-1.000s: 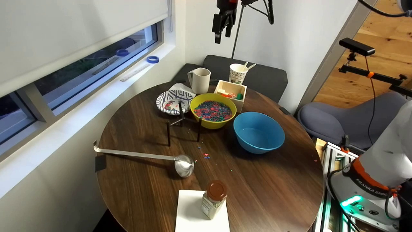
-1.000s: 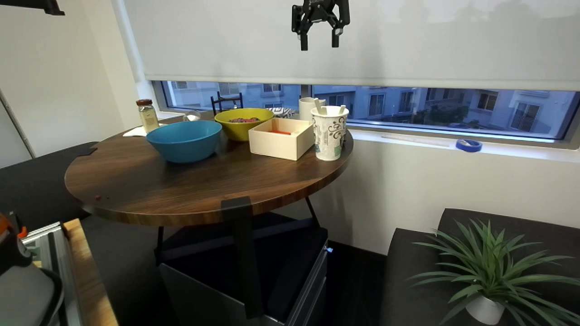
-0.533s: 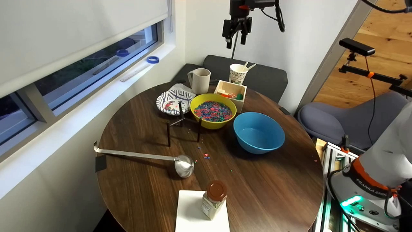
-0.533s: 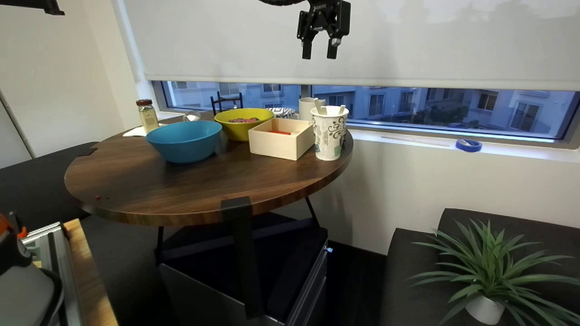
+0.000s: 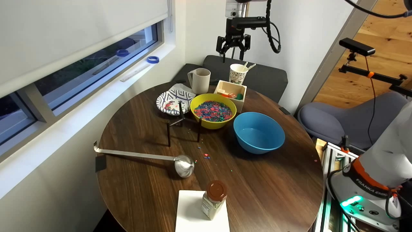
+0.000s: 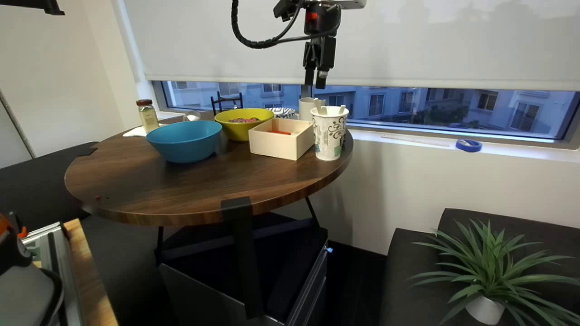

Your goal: Pick up the white mug and pour its contents into the yellow bowl, put the white mug at the front of the table, pick up the paper cup and put it in the white mug

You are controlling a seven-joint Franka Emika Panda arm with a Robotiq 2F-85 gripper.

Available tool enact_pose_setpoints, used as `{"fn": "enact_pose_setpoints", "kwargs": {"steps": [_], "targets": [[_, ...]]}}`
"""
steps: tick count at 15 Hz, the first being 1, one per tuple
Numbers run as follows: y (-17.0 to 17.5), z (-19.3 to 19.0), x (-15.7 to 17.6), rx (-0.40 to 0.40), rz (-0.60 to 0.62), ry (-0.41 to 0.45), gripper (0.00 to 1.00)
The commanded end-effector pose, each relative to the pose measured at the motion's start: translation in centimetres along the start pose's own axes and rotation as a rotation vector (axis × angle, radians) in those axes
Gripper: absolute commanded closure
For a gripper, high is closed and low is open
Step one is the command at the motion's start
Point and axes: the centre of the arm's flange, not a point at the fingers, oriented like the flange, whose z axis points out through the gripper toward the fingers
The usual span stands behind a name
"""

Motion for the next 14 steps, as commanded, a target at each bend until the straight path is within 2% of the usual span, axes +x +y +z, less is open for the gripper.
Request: {"fn": "enact_pose_setpoints", "kwargs": {"steps": [1,5,6,8,14], "targets": [[0.3,2.8,-0.4,0.013,0.077,0.043,0.0],[0.5,4.4,0.2,0.018,0.102,0.061,0.0],[0.6,4.8,0.2,0.018,0.106,0.065,0.22],[0.9,5.5,0.4,0.011,0.115,0.067,0.32],[1.1,6.2,0.1,-0.015,0.089,0.054,0.81]]}}
